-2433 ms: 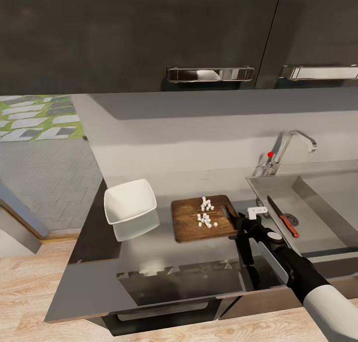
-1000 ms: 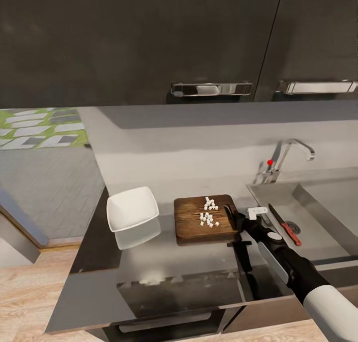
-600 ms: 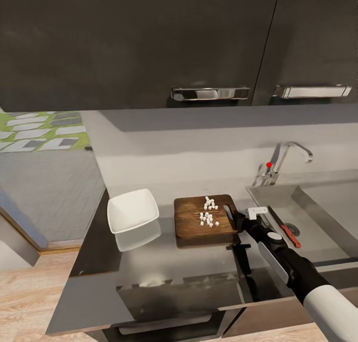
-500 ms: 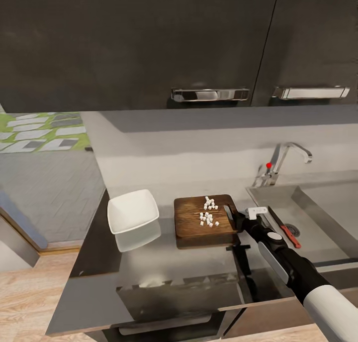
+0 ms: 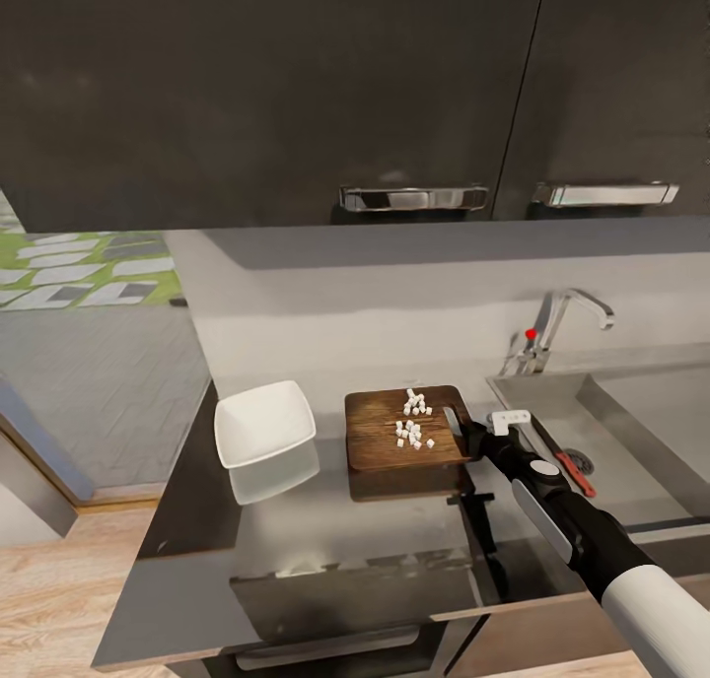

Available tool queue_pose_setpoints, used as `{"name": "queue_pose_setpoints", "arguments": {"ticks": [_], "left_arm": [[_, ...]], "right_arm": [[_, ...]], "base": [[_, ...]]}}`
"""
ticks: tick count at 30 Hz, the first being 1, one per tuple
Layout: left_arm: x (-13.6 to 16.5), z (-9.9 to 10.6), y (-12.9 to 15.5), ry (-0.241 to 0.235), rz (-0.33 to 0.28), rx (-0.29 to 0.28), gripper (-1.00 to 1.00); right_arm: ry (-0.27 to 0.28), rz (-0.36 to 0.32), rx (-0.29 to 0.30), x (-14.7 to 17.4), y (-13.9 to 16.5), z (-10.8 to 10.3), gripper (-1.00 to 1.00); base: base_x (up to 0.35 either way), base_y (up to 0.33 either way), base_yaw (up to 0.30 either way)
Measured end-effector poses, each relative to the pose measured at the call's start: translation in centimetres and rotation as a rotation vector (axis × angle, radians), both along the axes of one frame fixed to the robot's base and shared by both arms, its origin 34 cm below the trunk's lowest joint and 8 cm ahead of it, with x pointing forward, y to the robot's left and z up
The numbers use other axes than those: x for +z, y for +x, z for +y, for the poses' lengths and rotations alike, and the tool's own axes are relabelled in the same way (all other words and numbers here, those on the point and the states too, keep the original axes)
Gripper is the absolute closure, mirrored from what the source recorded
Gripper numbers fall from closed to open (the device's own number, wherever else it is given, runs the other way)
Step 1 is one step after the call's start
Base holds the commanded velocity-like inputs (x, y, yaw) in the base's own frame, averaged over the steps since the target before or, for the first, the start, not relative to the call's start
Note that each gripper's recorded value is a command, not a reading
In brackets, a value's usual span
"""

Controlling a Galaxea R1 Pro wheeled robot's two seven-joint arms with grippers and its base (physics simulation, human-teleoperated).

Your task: In the kitchen, take the Vidalia onion out of the sink, dice it on the chopping board with the paring knife, put the diced onion into the bowl on the countertop, then place both the paring knife and the chopping board into the sink.

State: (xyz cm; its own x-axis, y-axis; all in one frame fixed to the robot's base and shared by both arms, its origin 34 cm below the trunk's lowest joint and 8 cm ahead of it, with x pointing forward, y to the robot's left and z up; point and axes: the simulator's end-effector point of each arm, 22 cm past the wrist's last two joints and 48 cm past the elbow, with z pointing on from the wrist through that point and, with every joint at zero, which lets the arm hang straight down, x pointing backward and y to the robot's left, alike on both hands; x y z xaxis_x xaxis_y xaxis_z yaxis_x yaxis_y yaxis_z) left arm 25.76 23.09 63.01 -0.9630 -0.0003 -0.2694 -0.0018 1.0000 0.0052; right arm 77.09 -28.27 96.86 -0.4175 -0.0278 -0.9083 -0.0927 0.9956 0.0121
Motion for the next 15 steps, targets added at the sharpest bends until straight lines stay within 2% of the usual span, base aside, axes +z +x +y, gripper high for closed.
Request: {"name": "queue_pose_setpoints", "arguments": {"ticks": [8,15], "left_arm": [[0.2,0.0,0.5,0.001,-0.013,0.001,-1.0],[0.4,0.0,0.9,0.0,-0.024,0.001,-1.0]], "right_arm": [[0.0,-0.013,0.001,0.8,0.0,0.0,1.0],[0.0,-0.023,0.001,1.5,0.1,0.0,1.0]], "base": [[0.0,0.026,0.0],[0.0,0.153,0.0]]}}
